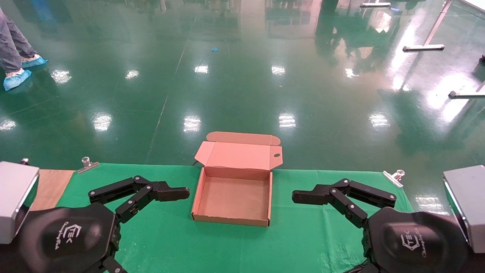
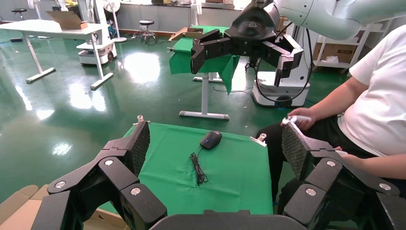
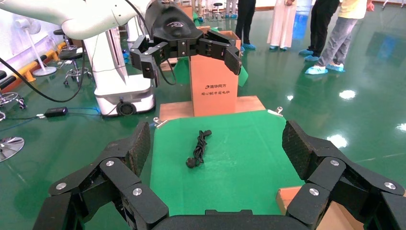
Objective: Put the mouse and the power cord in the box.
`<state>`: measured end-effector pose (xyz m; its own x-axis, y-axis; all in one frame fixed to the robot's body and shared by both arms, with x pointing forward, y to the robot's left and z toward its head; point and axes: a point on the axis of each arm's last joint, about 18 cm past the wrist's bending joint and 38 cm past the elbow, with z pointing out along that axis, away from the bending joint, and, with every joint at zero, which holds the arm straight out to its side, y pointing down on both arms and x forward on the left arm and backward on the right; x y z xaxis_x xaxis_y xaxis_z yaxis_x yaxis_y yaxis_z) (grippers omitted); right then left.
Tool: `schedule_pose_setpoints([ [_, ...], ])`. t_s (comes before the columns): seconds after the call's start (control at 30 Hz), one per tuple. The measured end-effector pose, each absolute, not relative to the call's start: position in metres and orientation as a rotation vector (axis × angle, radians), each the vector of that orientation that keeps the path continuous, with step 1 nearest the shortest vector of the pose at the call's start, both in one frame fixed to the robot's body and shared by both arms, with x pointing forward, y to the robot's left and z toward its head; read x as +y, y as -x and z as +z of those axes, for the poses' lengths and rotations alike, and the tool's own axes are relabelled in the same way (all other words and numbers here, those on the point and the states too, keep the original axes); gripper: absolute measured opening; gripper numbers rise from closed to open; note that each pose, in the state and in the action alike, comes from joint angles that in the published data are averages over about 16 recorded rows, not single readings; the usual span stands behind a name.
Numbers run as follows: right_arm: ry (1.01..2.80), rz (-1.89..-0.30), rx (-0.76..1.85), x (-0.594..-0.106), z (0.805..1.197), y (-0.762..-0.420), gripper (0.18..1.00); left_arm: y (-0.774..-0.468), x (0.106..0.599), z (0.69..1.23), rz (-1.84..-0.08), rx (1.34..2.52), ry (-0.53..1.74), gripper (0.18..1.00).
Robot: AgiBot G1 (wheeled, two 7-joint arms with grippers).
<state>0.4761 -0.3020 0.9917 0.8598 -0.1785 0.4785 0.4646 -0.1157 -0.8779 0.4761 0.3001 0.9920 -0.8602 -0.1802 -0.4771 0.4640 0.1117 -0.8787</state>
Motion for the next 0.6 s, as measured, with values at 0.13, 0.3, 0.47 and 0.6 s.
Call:
schedule_pose_setpoints([
  [0.13,1.599,-0.554,-0.230,-0.3020,0.9917,-0.4761,1.001,-0.4761,0.3001,0.9920,-1.799,1.923,-0.275,1.001],
  [0.3,1.599,-0.554,-0.230,-0.3020,0.9917,-0.4761,1.001,-0.4761,0.3001,0.9920,-1.799,1.923,-0.275,1.001],
  [0.47,1.599,-0.554,-0.230,-0.3020,0.9917,-0.4761,1.001,-0.4761,0.3001,0.9920,-1.799,1.923,-0.275,1.001],
  [0.6,1.599,-0.554,-0.230,-0.3020,0.9917,-0.4761,1.001,-0.4761,0.3001,0.9920,-1.799,1.923,-0.275,1.001],
])
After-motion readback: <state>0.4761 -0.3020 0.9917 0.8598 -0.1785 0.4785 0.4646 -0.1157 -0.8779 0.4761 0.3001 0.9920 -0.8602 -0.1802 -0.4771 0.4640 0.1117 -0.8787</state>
